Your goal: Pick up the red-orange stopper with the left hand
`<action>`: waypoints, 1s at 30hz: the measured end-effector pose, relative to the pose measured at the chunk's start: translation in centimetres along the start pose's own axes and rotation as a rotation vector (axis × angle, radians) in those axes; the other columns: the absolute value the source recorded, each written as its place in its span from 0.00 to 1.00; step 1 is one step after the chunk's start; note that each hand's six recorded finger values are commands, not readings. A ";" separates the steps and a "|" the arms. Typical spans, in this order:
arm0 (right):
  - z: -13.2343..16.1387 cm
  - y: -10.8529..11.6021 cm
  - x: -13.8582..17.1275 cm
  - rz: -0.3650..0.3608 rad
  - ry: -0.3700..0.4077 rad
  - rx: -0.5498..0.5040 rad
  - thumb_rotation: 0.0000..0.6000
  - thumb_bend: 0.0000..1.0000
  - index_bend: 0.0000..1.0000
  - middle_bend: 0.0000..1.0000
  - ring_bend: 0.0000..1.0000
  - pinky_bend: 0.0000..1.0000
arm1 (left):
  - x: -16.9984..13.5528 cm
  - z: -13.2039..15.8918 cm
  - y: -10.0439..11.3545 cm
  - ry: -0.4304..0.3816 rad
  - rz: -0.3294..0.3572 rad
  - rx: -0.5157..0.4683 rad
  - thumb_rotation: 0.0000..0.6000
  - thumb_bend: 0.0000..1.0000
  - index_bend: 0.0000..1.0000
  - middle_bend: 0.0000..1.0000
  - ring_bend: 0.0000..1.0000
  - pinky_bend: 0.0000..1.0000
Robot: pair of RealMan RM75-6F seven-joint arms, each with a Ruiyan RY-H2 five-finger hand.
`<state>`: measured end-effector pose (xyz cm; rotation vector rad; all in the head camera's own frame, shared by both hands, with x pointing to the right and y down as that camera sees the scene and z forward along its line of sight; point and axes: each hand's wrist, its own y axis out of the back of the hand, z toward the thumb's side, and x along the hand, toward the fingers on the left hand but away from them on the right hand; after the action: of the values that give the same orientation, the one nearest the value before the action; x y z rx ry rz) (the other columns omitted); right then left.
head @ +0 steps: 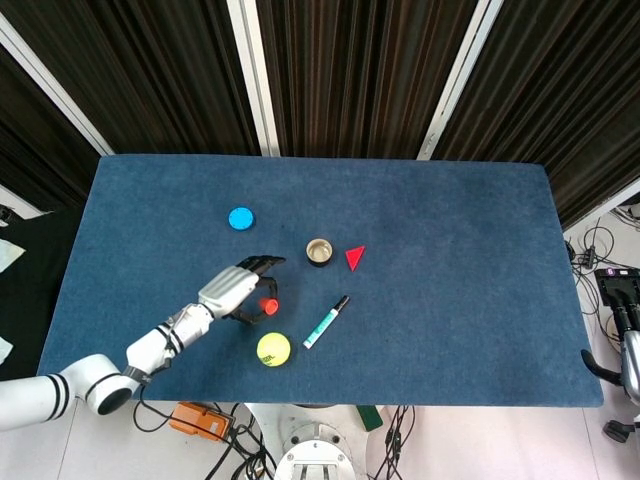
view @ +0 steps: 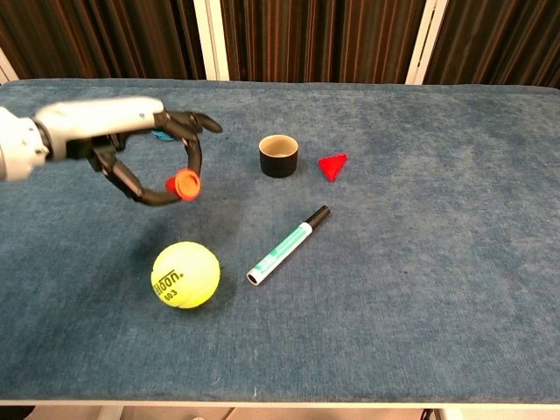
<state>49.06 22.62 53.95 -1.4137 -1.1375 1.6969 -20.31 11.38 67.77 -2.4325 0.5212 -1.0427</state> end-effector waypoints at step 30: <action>0.4 -0.2 0.0 0.004 -0.001 -0.014 1.00 0.40 0.17 0.13 0.06 0.00 | -4.8 4.5 12.8 -0.004 0.096 0.000 1.00 0.35 0.53 0.06 0.00 0.09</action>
<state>48.71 22.59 54.15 -1.4252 -1.1502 1.6952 -22.13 4.19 55.41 -2.3837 0.6303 -0.9977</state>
